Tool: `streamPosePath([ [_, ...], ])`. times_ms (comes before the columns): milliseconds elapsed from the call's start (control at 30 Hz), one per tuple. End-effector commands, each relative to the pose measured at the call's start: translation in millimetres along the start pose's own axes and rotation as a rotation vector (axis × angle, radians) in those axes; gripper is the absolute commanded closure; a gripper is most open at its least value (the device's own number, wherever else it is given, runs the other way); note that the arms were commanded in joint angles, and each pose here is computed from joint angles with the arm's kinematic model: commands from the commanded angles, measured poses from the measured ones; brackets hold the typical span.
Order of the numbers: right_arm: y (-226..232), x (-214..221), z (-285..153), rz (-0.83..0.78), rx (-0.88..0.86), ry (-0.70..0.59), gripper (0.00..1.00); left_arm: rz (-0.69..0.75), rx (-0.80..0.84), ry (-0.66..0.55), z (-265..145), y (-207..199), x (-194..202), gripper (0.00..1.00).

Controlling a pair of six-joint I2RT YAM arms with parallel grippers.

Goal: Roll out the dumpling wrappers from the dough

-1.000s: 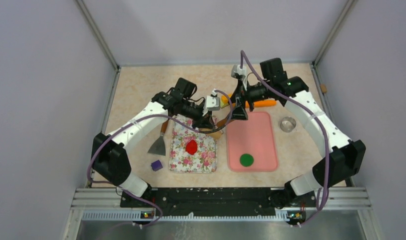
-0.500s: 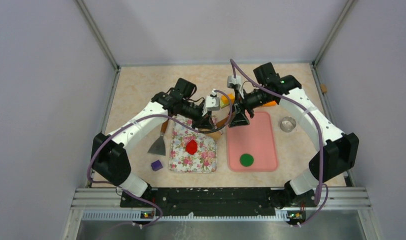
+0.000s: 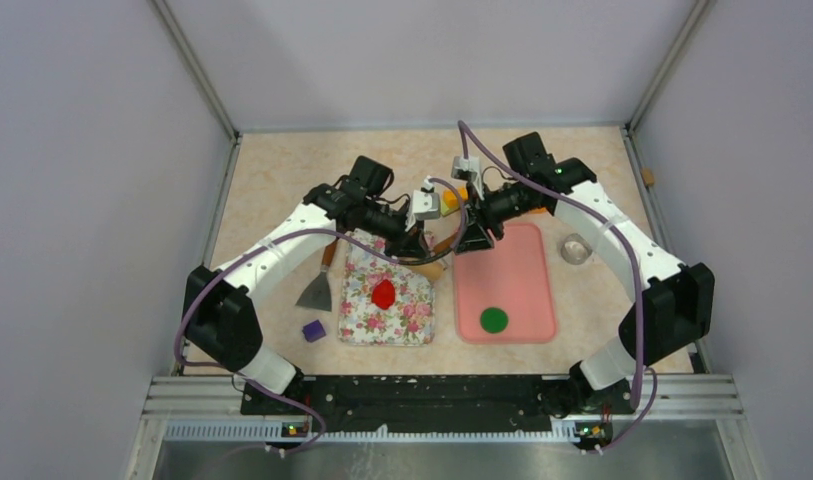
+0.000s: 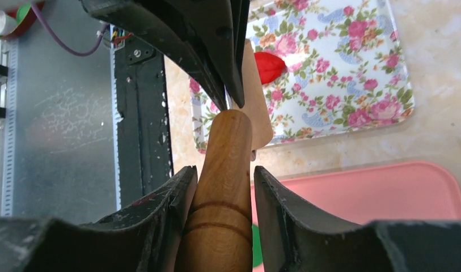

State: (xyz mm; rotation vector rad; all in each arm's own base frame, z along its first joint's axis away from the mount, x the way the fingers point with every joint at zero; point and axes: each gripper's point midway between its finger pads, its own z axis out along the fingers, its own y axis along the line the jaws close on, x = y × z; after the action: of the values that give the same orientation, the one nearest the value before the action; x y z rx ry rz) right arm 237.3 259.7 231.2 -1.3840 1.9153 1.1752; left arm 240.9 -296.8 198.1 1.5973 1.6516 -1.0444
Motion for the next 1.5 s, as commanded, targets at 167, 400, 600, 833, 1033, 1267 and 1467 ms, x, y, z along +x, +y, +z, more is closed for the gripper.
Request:
streamPosePath([
  [167,12,-11,2,0.02,-0.015,-0.065,0.63,0.05,0.003,-0.105,-6,1,-35,1.0],
  [400,8,-25,-3,0.074,-0.015,-0.131,0.49,0.043,0.007,-0.101,-5,1,-32,1.0],
  [600,8,-25,-1,0.097,-0.031,-0.14,0.51,0.027,0.015,-0.103,-4,1,-32,1.0],
  [833,6,-22,1,0.101,-0.03,-0.13,0.7,0.018,0.015,-0.106,-4,2,-32,1.0],
  [1033,-3,-19,1,0.134,0.023,-0.117,1.0,-0.025,-0.044,-0.099,-11,12,-29,0.66],
  [1267,-26,-17,9,0.366,0.129,-0.133,1.0,0.005,-0.356,-0.206,-44,17,-9,0.35],
  [1467,-40,-17,32,0.571,0.092,-0.156,1.0,-0.08,-0.678,-0.266,-74,16,13,0.21],
])
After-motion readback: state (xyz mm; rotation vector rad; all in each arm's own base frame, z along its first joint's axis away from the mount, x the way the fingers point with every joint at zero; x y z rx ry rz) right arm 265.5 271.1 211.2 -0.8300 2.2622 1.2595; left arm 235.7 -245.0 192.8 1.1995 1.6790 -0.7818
